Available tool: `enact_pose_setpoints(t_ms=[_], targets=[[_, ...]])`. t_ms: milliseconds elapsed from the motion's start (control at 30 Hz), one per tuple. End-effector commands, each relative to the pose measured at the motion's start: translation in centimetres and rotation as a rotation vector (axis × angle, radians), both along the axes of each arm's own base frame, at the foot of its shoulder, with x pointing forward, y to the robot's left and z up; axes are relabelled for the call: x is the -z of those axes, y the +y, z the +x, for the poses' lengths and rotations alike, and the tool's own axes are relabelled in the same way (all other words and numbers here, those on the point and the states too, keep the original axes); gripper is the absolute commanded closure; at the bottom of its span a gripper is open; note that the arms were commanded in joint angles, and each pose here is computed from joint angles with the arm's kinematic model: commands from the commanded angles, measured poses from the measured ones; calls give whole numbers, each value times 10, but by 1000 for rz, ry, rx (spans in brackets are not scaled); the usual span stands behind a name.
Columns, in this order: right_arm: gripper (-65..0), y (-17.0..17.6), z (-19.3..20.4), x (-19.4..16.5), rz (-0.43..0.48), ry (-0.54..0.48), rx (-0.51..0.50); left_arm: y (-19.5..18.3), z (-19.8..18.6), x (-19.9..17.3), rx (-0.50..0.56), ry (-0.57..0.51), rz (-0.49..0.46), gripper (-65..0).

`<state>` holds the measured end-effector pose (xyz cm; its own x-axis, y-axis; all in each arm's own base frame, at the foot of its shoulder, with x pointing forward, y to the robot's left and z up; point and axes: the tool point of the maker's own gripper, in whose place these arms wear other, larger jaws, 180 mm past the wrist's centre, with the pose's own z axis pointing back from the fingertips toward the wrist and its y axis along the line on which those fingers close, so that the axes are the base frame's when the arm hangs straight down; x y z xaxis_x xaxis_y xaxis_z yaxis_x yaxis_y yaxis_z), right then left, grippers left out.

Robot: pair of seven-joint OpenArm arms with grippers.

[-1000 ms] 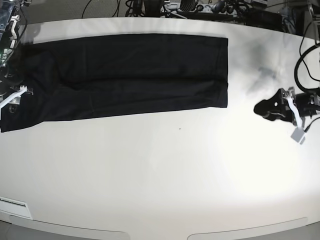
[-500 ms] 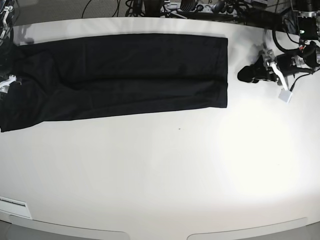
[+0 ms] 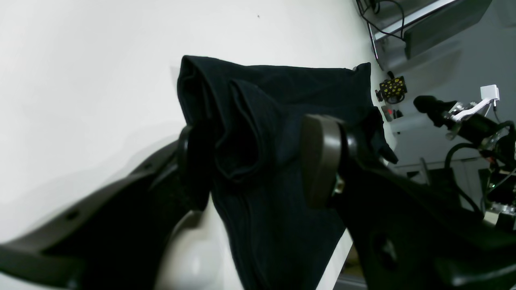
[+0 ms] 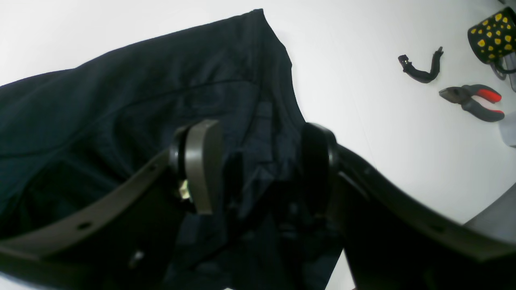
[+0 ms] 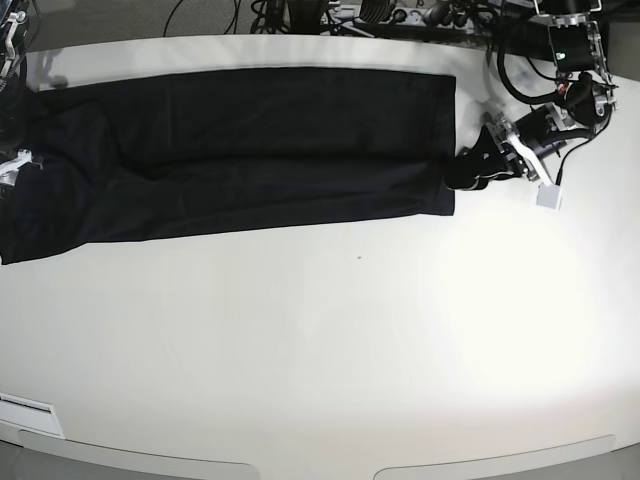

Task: Fold the T-shirt properly
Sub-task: 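Grasp the strip's end with the left gripper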

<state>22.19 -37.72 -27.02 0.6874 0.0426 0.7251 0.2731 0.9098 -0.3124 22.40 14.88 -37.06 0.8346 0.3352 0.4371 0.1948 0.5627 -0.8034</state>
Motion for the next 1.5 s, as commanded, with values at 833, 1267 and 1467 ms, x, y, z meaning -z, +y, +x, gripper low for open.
enact_pose_setpoints(t_ms=[833, 1267, 1467], targets=[[-339, -8, -2, -11, -75, 1, -17, 20, -21, -37, -238, -32, 563, -355], [-339, -8, -2, -11, -74, 2, -17, 32, -17, -37, -335, -11, 583, -355], [-339, -8, -2, -11, -74, 2, -17, 33, -13, -20, -353, 41, 540, -352]])
